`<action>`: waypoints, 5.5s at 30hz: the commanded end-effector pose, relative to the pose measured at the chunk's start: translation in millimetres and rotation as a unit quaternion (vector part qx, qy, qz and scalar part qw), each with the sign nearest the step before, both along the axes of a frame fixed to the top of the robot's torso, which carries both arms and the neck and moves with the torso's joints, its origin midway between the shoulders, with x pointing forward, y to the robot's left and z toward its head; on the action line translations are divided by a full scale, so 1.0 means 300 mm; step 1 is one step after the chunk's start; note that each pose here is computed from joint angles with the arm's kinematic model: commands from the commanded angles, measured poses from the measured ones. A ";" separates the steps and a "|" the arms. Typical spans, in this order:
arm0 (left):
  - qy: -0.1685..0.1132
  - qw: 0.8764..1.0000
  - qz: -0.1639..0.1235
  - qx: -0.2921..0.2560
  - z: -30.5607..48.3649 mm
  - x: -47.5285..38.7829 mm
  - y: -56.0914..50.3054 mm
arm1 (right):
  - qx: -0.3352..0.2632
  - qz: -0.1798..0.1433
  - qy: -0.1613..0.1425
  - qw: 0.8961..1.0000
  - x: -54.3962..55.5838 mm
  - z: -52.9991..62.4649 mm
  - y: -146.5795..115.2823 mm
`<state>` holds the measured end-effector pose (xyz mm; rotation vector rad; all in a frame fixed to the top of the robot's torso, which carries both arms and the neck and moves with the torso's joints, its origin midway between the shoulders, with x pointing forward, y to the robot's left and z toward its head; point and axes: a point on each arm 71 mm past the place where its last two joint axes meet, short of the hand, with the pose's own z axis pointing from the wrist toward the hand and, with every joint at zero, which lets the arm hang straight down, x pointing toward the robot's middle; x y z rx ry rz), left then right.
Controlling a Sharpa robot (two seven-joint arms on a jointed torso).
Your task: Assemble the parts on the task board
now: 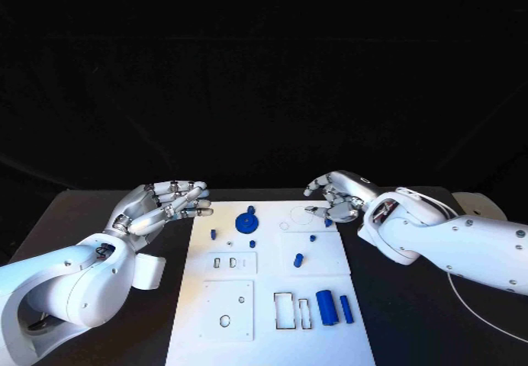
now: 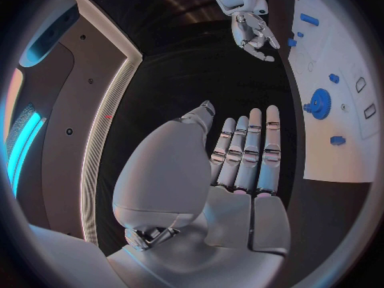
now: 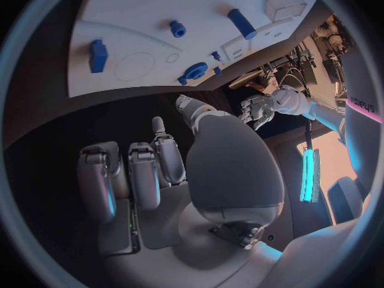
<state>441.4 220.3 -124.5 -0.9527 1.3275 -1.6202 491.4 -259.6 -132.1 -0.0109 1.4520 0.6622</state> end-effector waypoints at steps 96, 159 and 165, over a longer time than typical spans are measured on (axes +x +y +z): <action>0.000 1.000 -0.012 -0.005 -0.002 0.010 -0.005 | 0.036 -0.056 0.061 0.996 0.021 -0.167 -0.113; 0.003 1.000 -0.007 -0.001 -0.013 0.033 0.003 | -0.073 0.081 0.064 0.992 -0.187 -0.266 0.613; 0.003 1.000 -0.007 -0.001 -0.013 0.032 0.003 | -0.077 0.077 0.065 0.992 -0.184 -0.269 0.611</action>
